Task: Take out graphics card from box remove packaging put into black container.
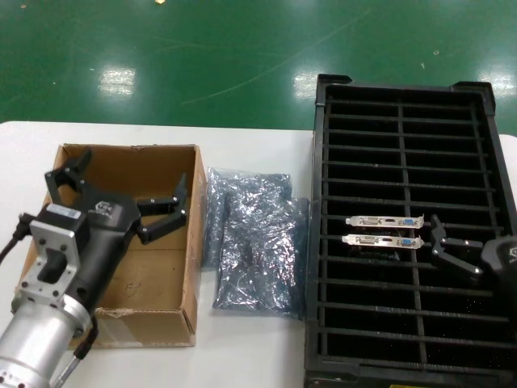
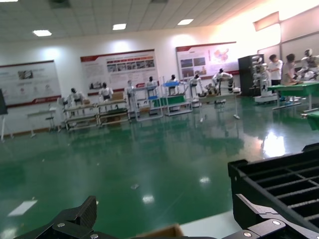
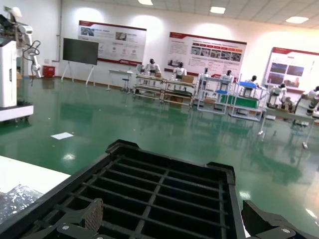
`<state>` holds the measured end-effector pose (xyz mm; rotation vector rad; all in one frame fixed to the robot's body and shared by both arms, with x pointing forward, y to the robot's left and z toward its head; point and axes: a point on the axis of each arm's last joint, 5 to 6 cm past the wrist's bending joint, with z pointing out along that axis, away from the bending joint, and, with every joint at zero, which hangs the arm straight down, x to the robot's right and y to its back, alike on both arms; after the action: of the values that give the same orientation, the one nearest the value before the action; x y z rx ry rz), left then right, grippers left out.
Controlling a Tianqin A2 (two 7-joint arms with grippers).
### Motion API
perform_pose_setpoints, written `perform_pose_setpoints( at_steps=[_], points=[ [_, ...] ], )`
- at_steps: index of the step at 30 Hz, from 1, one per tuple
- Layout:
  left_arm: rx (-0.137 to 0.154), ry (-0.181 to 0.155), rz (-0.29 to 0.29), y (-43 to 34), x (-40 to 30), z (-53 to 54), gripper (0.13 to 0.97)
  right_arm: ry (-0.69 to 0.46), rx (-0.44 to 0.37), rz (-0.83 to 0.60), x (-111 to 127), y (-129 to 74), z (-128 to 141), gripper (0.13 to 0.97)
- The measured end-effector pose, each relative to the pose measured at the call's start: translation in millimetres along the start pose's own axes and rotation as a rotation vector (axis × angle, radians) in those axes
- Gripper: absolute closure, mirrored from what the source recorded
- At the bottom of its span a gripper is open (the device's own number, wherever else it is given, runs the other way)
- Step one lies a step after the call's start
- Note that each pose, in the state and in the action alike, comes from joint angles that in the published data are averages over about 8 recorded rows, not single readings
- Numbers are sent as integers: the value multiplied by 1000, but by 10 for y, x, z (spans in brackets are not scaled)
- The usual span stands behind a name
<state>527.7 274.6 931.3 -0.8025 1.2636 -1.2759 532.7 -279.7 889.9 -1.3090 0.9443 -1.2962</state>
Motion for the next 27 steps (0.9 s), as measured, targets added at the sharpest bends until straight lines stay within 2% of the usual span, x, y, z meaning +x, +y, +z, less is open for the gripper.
perform_pose_setpoints(
  at_steps=[8, 19, 23, 27],
  points=[
    [-51, -40, -52, 220, 51, -110, 132, 27, -26, 37, -29, 101, -88, 130],
    [-144, -104, -114, 522, 120, -294, 132, 65, -68, 86, -67, 238, -213, 130],
    [-168, -120, -126, 589, 135, -340, 132, 74, -79, 96, -75, 269, -242, 130],
    [-175, -124, -130, 606, 139, -353, 132, 76, -82, 99, -78, 277, -250, 130]
  ],
)
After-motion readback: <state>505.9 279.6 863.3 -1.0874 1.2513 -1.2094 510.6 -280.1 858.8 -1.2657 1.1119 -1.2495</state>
